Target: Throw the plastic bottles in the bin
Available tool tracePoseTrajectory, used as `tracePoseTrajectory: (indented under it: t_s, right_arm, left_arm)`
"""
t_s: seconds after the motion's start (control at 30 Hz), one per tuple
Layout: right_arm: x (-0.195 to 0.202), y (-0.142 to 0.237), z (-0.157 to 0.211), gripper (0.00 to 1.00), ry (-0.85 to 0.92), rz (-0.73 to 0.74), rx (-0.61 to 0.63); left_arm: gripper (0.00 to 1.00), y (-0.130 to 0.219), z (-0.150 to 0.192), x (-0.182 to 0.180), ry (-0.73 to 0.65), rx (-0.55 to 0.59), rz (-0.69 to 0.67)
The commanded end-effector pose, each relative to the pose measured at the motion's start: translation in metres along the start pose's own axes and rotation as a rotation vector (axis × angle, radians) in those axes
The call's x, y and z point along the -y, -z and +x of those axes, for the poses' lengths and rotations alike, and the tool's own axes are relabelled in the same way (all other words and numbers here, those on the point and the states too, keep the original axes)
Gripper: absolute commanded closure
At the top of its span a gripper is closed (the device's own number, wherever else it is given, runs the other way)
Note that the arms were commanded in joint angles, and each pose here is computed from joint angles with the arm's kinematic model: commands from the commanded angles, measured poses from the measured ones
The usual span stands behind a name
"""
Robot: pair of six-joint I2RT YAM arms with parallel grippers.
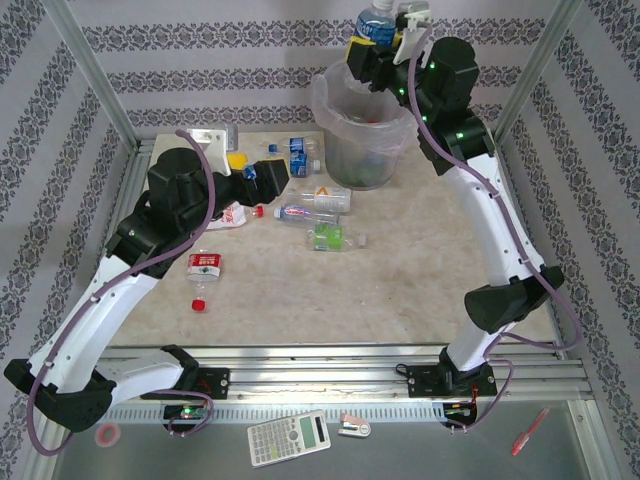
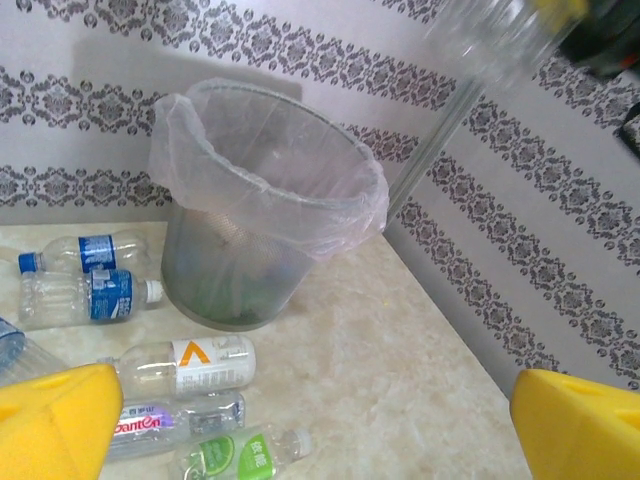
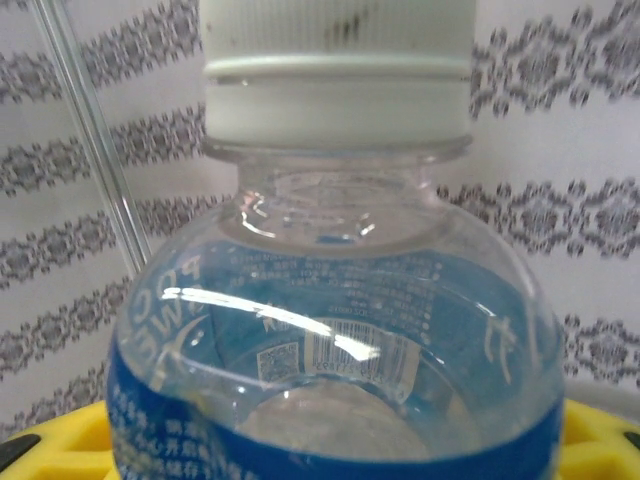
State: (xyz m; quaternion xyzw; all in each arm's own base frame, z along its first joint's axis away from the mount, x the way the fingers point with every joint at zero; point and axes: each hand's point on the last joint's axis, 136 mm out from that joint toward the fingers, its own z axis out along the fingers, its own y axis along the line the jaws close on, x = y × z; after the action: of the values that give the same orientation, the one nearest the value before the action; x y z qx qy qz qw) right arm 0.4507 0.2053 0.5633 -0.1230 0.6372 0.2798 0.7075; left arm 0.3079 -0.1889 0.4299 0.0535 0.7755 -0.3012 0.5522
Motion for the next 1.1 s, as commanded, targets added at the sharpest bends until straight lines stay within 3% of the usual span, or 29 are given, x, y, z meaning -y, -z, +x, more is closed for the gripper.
tracePoseTrajectory:
  t_s: [0.0, 0.33, 1.07]
  right_arm:
    - [-0.003, 0.02, -0.055, 0.52, 0.012, 0.007, 0.184]
    - [-0.012, 0.057, -0.103, 0.53, 0.064, -0.013, 0.429]
    - [-0.011, 0.092, -0.131, 0.59, 0.139, 0.031, 0.565]
  left_arm:
    - [0.0, 0.0, -0.008, 0.001, 0.027, 0.039, 0.012]
    - [0.0, -0.003, -0.008, 0.002, 0.029, 0.035, 0.014]
    - [0.0, -0.012, -0.007, 0.001, 0.029, 0.029, 0.013]
